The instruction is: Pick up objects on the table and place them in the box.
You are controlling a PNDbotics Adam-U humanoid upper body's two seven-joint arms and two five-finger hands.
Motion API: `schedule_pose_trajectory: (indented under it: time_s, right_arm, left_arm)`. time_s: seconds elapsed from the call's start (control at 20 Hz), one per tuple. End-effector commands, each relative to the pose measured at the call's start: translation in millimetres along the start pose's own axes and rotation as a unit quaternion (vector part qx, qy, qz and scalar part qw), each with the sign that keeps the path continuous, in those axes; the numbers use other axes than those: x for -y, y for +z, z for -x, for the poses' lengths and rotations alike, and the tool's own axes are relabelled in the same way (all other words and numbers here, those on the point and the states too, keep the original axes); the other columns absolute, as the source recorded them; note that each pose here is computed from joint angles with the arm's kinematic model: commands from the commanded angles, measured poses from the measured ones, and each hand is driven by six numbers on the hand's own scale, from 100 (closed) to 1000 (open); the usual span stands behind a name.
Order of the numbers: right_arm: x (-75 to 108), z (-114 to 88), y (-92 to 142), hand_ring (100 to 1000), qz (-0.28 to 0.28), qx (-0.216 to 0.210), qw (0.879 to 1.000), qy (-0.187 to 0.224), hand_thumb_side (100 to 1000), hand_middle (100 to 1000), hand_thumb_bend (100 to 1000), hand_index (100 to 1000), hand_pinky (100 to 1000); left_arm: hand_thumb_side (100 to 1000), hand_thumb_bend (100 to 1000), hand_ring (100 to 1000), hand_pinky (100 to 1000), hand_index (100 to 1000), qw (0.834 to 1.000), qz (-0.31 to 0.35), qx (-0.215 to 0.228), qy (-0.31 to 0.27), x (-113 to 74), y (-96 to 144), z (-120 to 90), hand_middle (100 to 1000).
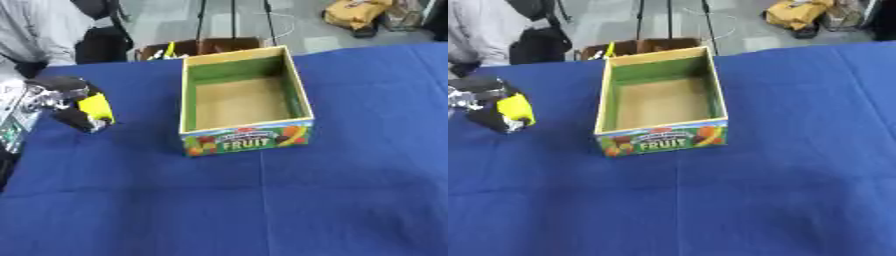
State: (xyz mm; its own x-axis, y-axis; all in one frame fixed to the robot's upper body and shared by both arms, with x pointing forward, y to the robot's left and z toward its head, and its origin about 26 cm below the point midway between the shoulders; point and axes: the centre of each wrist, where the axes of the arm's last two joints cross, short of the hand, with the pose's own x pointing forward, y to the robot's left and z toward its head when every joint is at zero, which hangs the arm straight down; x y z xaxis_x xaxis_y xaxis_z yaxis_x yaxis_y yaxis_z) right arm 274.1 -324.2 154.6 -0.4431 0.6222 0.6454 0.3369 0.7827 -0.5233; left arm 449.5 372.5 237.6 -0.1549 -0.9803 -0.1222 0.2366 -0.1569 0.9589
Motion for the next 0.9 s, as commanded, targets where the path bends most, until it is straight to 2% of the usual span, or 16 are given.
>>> schedule_pose_trajectory:
  time_s: [0.05, 0.25, 0.45, 0.9]
  right_arm:
    - [5.5, -3.8, -2.0, 890, 0.002, 0.009, 1.0, 0.008, 829, 607, 100, 736, 740]
    - [5.7, -3.6, -1.7, 891, 0.002, 0.008, 1.0, 0.008, 829, 607, 100, 736, 741]
    - [5.9, -3.5, -1.6, 892, 0.003, 0.006, 1.0, 0.008, 829, 607, 100, 737, 741]
    - [5.5, -3.3, -1.0, 892, 0.001, 0.006, 1.0, 0.006, 830, 607, 100, 737, 741]
  left_arm:
    - [538, 100, 481, 265, 617, 0.999, -0.021, -0.018, -0.02, -19.8, 8.9, 7.5, 529]
    - [538, 100, 517, 280, 641, 1.0, 0.007, -0.024, -0.011, -18.0, 7.7, 9.0, 570]
    - [536, 100, 473, 248, 605, 1.0, 0.006, -0.016, 0.0, -21.8, 8.6, 6.9, 529]
    - [538, 100, 462, 239, 576, 0.998, -0.058, 0.027, -0.013, -57.9, 12.1, -23.5, 524]
